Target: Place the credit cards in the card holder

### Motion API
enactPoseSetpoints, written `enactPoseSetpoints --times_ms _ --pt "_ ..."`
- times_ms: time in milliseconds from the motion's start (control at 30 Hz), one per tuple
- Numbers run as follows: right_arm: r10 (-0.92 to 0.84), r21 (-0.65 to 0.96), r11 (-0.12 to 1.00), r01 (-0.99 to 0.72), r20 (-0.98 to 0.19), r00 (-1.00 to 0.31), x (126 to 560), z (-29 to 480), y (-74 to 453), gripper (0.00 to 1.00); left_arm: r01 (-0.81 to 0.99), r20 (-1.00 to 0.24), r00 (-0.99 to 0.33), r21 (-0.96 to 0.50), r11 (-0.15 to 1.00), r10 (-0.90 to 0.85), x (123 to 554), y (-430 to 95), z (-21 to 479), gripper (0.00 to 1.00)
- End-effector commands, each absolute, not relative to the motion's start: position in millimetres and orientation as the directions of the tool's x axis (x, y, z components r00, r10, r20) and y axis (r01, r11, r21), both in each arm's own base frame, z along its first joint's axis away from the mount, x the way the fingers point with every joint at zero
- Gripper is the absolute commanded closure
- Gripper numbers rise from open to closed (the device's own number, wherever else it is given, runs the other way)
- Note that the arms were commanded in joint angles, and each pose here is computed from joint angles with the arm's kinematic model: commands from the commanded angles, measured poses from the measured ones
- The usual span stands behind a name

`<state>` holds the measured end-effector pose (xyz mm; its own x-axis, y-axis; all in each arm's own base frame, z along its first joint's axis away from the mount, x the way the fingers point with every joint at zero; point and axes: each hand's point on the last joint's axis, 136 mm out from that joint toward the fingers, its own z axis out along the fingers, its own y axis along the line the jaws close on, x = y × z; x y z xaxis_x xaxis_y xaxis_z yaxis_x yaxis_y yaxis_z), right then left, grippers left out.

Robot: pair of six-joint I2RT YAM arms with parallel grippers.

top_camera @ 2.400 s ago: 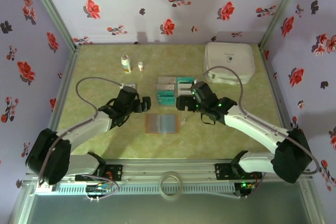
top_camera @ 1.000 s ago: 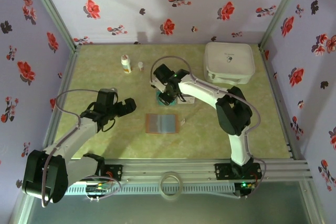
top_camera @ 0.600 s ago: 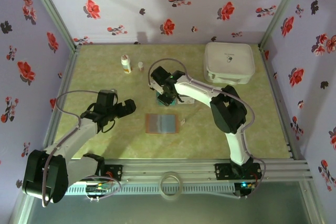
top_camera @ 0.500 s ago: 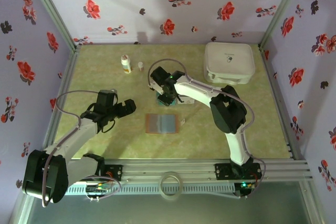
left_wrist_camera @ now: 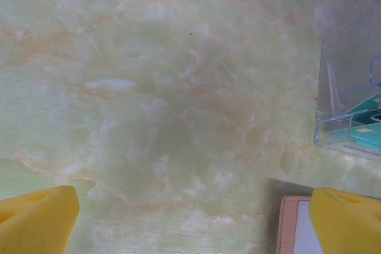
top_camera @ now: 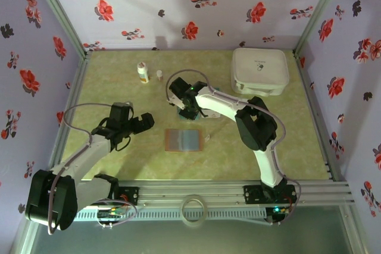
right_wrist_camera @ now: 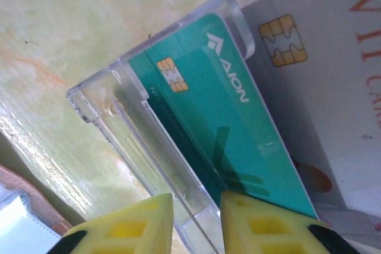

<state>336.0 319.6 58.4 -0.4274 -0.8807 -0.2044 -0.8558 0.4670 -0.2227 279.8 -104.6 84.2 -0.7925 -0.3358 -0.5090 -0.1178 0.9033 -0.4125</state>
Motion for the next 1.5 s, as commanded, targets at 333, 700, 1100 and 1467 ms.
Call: enactPoseSetpoints --times_ms 333,700,1100,1467 --pt "-0.923 -0.241 0.381 -0.893 -0.148 -0.354 334.5 55.9 320.2 0.87 -0.122 -0.5 -0.793 -0.431 0.894 -0.349 280.5 -105.2 82.0 0.0" --pt "-0.966 -0.332 0.256 -0.908 -0.113 -0.231 333.8 72.1 332.5 1.0 -0.111 -0.503 -0.794 -0.434 0.894 -0.343 281.2 -106.6 85.2 0.0" --pt "-0.939 -0.368 0.316 -0.874 -0.255 -0.232 326.5 139.6 343.2 1.0 -0.079 -0.524 -0.788 -0.435 0.897 -0.324 283.1 -108.9 96.3 0.0" --pt "-0.674 -0.112 0.637 -0.763 -0.563 -0.479 294.4 179.6 338.8 1.0 -0.044 -0.517 -0.792 -0.484 0.874 -0.326 278.8 -123.5 100.9 0.0"
